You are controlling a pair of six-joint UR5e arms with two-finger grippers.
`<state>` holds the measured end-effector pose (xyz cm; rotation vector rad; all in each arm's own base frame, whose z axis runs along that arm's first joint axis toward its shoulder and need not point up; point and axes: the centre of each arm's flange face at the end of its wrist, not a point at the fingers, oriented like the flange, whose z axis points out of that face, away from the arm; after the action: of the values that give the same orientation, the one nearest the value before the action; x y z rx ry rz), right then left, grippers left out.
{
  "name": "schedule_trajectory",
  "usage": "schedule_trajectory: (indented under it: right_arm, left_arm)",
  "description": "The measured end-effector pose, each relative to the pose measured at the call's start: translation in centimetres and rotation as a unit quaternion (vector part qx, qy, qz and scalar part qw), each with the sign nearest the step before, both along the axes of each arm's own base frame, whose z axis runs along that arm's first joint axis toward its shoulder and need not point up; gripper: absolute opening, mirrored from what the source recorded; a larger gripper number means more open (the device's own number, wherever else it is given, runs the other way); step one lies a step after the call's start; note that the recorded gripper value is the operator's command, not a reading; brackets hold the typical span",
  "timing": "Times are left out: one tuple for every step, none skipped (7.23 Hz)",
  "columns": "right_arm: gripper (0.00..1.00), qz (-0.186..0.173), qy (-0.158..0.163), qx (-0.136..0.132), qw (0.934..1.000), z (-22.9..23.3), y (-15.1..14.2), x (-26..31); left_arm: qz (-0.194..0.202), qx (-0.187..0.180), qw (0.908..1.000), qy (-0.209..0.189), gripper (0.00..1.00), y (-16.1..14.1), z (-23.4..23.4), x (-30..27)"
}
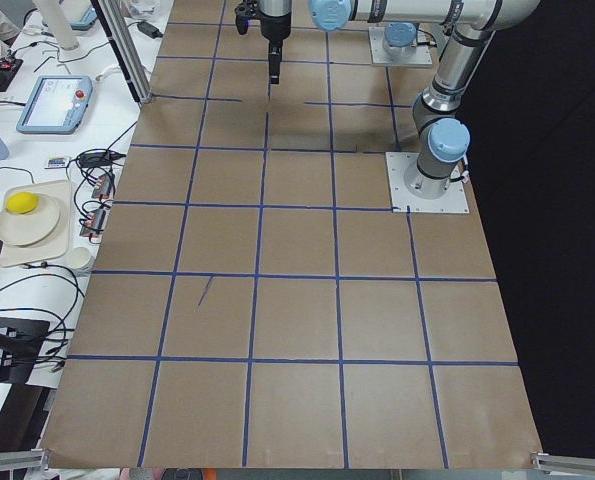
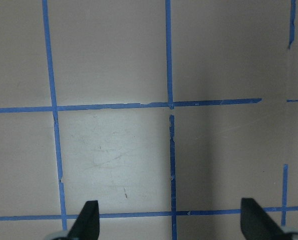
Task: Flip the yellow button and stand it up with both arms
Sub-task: 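Lower the block upright onto the table with the right gripper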
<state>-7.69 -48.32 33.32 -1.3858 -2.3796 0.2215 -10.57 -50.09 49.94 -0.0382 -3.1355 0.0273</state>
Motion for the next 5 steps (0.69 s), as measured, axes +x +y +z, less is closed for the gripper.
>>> schedule_trajectory:
  right_arm:
    - [0.05, -0.011, 0.005, -0.006, 0.9999, -0.3, -0.2, -1.3]
    - [0.05, -0.019, 0.008, -0.01, 0.9997, -0.9, -0.5, -2.2]
    - [0.05, -0.024, 0.01, -0.013, 0.9996, -1.6, -1.0, -2.8]
    - [0.05, -0.029, 0.015, -0.018, 0.9993, -2.5, -1.5, -3.5]
    - [0.05, -0.035, 0.022, -0.021, 0.9989, -3.5, -2.0, -4.4]
  left_arm:
    - [-0.002, 0.003, 1.0, 0.001, 1.0, 0.0, -0.4, 0.0]
    - [-0.004, 0.003, 1.0, 0.001, 1.0, 0.1, -0.5, -0.1]
    - [-0.003, 0.002, 1.0, 0.0, 1.0, 0.1, -0.4, -0.1]
    - [-0.001, 0.0, 1.0, 0.0, 1.0, 0.2, -0.4, -0.1]
    - [0.0, -0.002, 1.0, -0.001, 1.0, 0.3, -0.3, -0.1]
